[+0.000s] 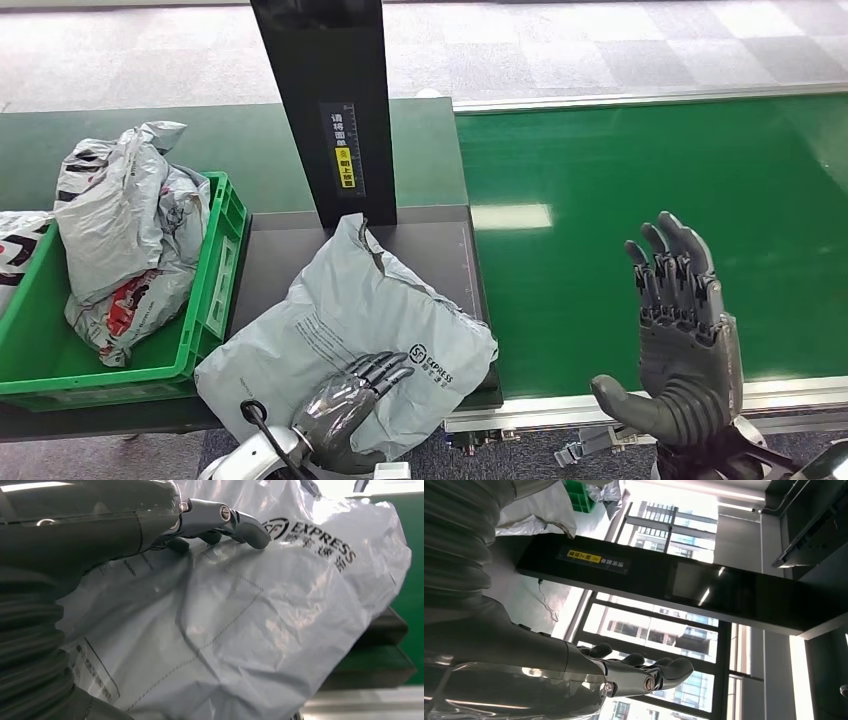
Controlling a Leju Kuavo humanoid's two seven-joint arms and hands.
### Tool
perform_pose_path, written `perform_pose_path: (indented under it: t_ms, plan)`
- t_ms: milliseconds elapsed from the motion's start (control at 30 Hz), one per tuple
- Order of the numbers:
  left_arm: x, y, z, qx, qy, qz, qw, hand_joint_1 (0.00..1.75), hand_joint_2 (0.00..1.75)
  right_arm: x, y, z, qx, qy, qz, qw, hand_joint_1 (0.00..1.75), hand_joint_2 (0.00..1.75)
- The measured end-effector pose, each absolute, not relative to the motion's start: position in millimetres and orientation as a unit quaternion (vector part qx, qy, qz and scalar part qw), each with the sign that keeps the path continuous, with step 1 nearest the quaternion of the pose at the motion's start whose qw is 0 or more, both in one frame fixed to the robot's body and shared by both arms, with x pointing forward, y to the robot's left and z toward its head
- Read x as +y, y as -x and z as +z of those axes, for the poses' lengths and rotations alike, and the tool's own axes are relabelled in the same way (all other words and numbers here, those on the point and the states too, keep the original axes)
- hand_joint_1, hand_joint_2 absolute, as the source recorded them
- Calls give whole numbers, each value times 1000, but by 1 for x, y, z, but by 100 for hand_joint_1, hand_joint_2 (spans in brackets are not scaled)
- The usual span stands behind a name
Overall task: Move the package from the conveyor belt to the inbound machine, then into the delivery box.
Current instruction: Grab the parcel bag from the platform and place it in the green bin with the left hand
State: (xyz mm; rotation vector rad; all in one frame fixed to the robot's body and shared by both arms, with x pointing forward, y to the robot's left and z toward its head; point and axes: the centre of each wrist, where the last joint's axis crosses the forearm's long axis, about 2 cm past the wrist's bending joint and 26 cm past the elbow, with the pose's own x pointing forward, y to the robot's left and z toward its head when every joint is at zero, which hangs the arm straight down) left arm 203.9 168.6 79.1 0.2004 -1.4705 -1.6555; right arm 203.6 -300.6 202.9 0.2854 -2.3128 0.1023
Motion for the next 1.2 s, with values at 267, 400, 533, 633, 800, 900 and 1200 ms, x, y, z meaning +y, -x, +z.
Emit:
perform_pose_path:
  t_ms: [267,400,533,633,800,900,1200]
  plan:
    - [169,-206,59,-576,-61,-678,453,0,175,-301,-213,207,-913,-107,44,391,0,175]
    - [166,-211,57,-579,-62,-672,458,0,175,-301,-212,206,-914,-105,45,390,0,175]
    - [162,-214,56,-583,-63,-665,462,0,175,-301,-209,203,-913,-102,43,392,0,175]
    - [159,-216,56,-587,-63,-660,464,27,175,-301,-207,201,-912,-99,42,395,0,175]
    - [155,-220,58,-602,-64,-645,467,175,175,-300,-201,202,-912,-89,49,397,0,175]
    - [153,-224,61,-612,-68,-637,464,175,175,-300,-198,203,-913,-87,50,396,0,175]
    - [154,-232,66,-624,-78,-626,462,175,175,-300,-195,202,-913,-90,51,395,0,175]
